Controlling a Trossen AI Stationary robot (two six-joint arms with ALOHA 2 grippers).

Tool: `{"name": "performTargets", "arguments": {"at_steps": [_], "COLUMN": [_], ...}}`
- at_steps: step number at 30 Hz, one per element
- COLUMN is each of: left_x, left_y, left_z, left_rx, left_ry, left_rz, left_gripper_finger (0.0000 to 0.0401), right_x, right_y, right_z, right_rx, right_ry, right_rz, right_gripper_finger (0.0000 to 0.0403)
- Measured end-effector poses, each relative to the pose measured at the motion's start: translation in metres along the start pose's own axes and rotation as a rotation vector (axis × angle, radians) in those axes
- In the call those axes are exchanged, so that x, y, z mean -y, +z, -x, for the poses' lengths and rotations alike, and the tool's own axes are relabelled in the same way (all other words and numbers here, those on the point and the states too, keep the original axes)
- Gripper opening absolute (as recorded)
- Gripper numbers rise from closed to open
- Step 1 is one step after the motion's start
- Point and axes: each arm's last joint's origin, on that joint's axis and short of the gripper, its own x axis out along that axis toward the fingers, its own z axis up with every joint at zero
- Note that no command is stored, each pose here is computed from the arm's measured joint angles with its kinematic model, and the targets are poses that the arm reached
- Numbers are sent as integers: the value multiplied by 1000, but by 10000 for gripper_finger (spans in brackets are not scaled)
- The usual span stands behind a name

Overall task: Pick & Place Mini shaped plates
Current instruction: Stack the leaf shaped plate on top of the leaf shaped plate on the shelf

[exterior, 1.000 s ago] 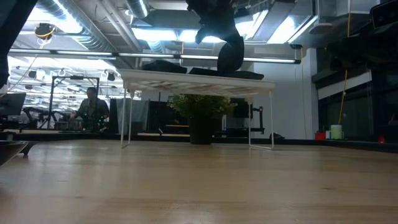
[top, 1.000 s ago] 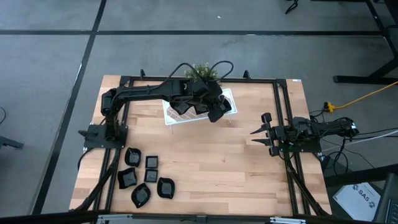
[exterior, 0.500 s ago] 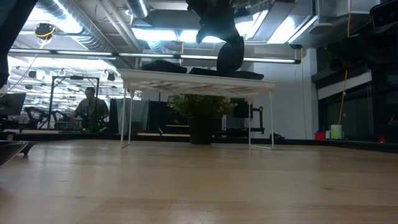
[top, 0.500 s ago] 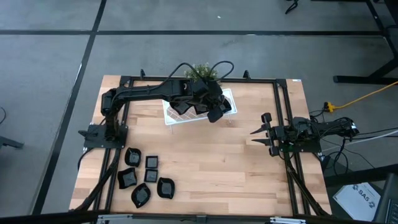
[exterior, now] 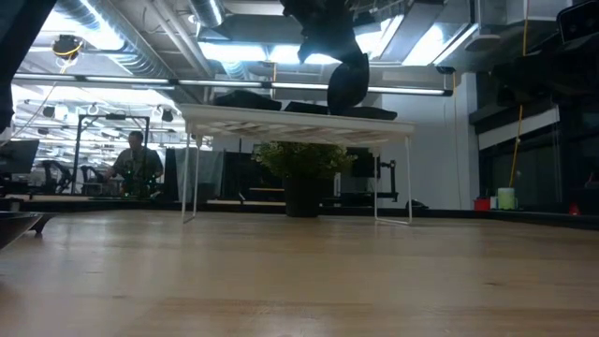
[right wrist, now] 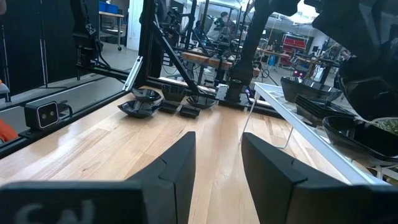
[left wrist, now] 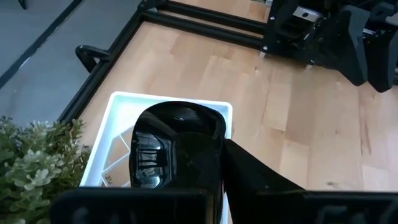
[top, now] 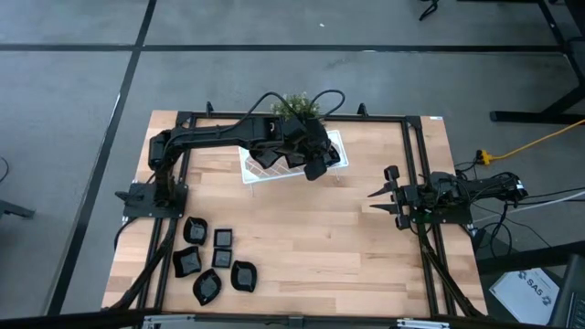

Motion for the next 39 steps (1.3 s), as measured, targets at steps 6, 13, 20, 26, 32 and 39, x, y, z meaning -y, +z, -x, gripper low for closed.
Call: {"name": "performTargets", "arguments": {"at_steps": [6, 13, 20, 26, 32, 39], "left_x": [0, 1, 1, 1, 0, 1], "left_y": [1, 0, -6, -6, -6, -6], "left_z": [0, 0, -8, -9, -9, -9], "left_rx": [7, 5, 8, 11, 14, 7], "left_ry": [-1, -25, -25, -25, -3, -35], "left_rz": [-10, -10, -4, -8, -1, 9], "left_gripper_finger": [14, 14, 15, 61, 122, 144], "right_x": [0, 0, 0, 0, 0, 0], "right_y": [0, 0, 0, 0, 0, 0], "right_z": [0, 0, 0, 0, 0, 0], "right_rx": [0, 0, 0, 0, 0, 0], "right_ry": [0, 0, 0, 0, 0, 0], "right_rz": [0, 0, 0, 0, 0, 0], "right_gripper_finger": [129, 129, 129, 129, 129, 129]}}
